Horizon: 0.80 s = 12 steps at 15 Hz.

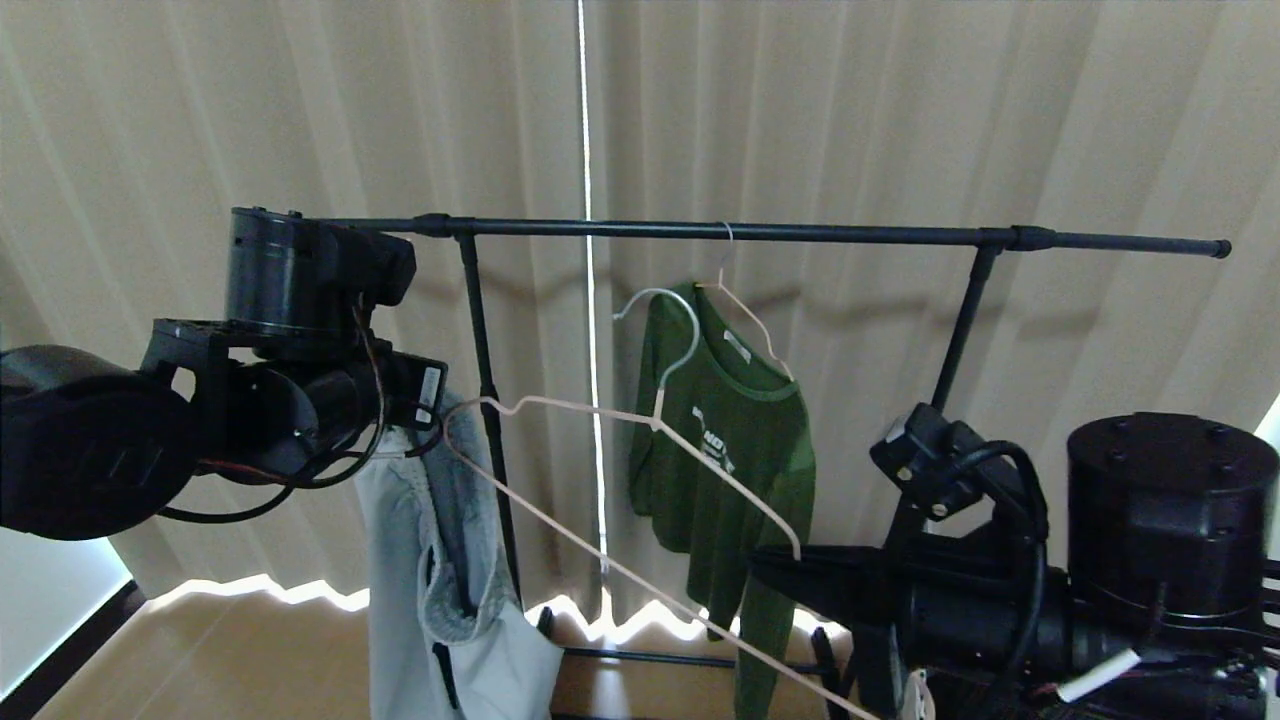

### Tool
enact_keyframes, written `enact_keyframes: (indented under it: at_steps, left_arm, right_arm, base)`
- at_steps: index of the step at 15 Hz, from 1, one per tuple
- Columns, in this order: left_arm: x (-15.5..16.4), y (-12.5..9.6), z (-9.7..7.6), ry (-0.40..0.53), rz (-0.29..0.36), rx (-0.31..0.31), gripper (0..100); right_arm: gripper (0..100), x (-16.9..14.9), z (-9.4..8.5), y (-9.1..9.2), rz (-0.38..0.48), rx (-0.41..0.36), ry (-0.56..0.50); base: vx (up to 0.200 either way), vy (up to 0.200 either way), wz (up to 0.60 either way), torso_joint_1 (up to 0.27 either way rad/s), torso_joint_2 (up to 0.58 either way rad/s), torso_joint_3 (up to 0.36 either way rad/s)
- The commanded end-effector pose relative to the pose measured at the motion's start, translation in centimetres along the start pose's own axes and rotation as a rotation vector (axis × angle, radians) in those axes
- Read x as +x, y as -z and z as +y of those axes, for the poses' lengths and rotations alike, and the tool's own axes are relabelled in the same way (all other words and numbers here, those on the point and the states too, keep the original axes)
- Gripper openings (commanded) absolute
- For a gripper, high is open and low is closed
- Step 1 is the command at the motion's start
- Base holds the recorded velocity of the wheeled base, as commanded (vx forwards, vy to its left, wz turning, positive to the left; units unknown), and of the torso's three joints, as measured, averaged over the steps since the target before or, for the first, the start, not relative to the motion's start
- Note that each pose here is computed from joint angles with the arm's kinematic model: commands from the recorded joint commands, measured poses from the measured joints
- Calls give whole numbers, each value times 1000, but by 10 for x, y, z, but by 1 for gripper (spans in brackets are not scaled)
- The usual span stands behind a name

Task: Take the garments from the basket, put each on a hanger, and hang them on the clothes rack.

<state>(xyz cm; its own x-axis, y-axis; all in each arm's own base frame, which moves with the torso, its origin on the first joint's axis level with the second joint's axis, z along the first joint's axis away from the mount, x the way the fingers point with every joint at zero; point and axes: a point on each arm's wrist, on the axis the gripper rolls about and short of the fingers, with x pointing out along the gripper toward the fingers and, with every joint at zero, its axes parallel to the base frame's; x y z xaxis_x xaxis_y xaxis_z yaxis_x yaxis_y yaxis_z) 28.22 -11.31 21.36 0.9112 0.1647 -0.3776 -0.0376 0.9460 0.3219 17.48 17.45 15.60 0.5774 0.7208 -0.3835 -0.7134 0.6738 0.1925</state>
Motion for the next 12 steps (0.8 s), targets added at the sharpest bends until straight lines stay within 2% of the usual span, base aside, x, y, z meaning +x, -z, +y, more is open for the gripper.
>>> enact_keyframes:
  at_steps: [1, 5, 12]
  left_arm:
    - [-4, -6, 0, -11, -9, -1, 0]
    - [-10, -7, -8, 11, -14, 4, 0]
    - [-19, -10, -20, 90, -44, 7, 0]
  right_arm:
    - [0, 26, -6, 5, 29, 7, 54]
    - [0, 43, -3, 4, -6, 1, 38]
    - [0, 44, 6, 9, -9, -11, -38]
  base:
    - [0, 0, 0, 0, 0, 0]
    - [0, 0, 0, 0, 0, 0]
    - [0, 0, 0, 0, 0, 0]
